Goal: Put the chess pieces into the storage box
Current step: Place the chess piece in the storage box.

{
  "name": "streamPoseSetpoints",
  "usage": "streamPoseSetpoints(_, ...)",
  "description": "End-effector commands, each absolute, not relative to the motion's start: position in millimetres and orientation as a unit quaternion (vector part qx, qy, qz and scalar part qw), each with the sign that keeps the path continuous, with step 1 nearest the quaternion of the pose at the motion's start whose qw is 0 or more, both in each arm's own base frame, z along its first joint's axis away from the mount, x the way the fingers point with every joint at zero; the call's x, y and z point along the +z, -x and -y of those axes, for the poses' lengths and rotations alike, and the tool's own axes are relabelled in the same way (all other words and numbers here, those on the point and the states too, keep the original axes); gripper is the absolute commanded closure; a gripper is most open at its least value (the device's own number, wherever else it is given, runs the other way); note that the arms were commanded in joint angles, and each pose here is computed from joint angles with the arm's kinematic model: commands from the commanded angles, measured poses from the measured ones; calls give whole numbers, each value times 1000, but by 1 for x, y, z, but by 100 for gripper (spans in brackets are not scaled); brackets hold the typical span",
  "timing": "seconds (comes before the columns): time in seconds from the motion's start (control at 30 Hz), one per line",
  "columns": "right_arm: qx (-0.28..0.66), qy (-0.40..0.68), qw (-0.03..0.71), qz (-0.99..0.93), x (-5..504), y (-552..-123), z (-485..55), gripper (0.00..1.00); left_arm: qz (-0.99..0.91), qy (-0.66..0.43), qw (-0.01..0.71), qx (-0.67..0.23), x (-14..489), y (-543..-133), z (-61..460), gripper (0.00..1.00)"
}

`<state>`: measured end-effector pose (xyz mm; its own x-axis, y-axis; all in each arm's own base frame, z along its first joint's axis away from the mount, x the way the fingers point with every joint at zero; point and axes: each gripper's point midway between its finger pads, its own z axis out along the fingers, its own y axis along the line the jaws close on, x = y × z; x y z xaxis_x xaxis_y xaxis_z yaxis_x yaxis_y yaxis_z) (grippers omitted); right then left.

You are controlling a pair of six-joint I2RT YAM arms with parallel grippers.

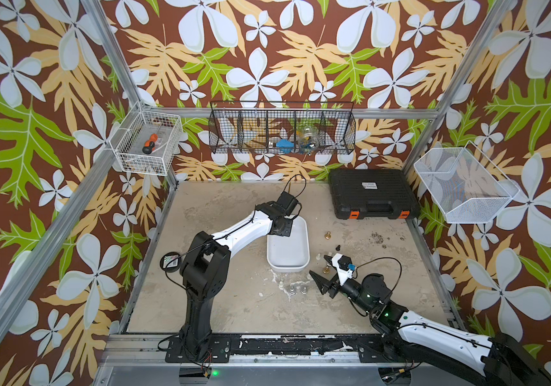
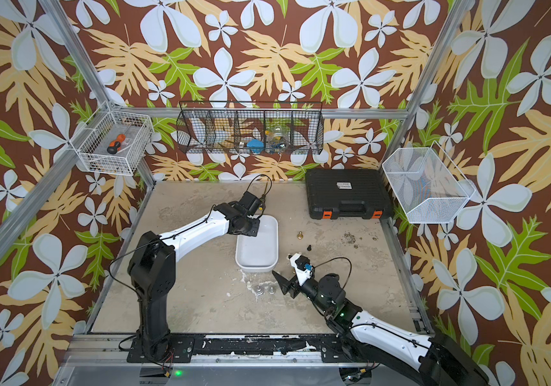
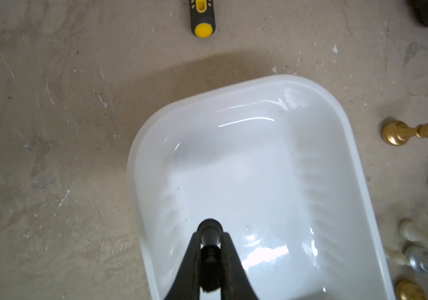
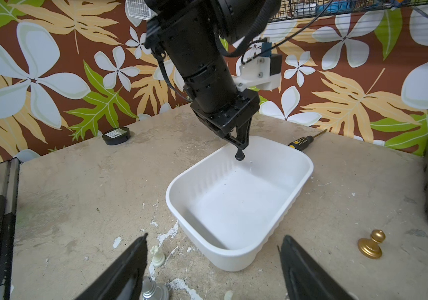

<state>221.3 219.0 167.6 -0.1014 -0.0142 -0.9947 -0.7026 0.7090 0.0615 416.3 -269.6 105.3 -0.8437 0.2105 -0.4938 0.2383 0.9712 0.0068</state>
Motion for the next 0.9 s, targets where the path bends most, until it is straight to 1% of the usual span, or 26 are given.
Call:
streamPoseSetpoints(0.0,280,259,622,-684,171,-222,-220,19,-955,-134,261,-29,98,-434,280,96)
streamPoseSetpoints(0.13,278,260,619,-687,169,-223,-220,19,-956,-135,261,-18,83,-452,286,95)
streamPoseSetpoints(0.23,278,259,622,-685,170,-223,-220,19,-958,-134,252,-16,76,-457,287,95)
streamPoseSetpoints(0.47,279,256,625,-682,172,-222,-218,19,-961,-116,250,6,66,-457,276,95)
streamPoseSetpoints(0.87,285,257,627,-678,175,-220,-218,19,-964,-85,253,6,53,-460,264,95)
